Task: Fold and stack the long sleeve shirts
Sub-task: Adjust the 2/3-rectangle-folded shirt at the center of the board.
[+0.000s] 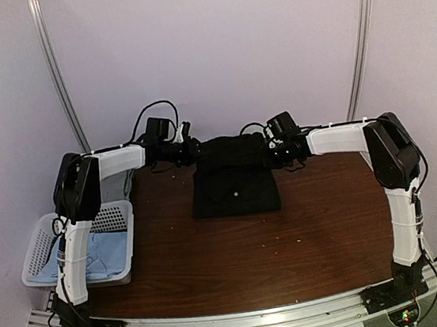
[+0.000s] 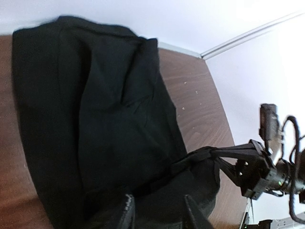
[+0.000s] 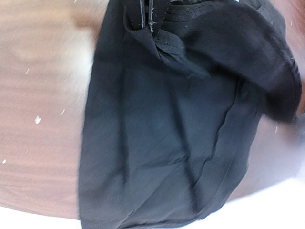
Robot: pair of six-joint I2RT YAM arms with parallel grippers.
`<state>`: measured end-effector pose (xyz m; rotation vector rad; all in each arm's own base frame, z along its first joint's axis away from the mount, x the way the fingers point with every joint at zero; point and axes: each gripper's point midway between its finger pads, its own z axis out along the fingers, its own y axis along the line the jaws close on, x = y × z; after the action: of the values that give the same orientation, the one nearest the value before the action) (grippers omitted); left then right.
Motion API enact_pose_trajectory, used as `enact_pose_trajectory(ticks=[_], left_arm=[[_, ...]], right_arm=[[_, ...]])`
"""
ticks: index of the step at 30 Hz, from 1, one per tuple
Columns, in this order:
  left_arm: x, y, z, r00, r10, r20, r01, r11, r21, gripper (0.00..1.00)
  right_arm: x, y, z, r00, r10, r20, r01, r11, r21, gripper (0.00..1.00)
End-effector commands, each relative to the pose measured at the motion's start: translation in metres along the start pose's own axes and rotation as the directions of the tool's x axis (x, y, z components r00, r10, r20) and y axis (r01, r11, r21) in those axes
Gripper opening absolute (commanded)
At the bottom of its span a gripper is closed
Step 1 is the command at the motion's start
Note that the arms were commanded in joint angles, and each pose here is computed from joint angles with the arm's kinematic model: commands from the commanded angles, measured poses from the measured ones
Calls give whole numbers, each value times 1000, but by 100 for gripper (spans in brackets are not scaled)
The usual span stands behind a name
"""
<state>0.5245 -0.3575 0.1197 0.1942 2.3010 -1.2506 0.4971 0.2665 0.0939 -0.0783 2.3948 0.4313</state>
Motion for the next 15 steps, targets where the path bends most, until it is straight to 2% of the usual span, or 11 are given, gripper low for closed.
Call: enact_pose_trajectory(ticks=[1, 3, 4, 7, 10, 15], left_arm=[[-26, -22, -1, 997, 61, 46, -63, 997, 38, 42], [-29, -27, -5, 996, 73, 50, -74, 997, 33, 48], [-30, -29, -8, 995, 80, 53, -82, 996, 29, 52], [-33, -33, -21, 993, 96, 68, -96, 995, 7, 57], [-30, -29, -38, 992, 96, 80, -94, 995, -31, 58], [-1, -18, -58, 996, 81, 47, -76, 993, -91, 56]], right_arm=[[-27, -8, 14, 997, 64, 36, -63, 998, -29, 8], [-35, -13, 17, 996, 77, 45, -76, 997, -27, 17], [-39, -15, 16, 995, 82, 50, -81, 996, -28, 25], [-48, -16, 10, 994, 89, 62, -86, 995, -42, 34], [-51, -14, 1, 995, 78, 70, -75, 996, -47, 45], [-40, -6, -15, 996, 54, 65, -49, 996, -78, 49]])
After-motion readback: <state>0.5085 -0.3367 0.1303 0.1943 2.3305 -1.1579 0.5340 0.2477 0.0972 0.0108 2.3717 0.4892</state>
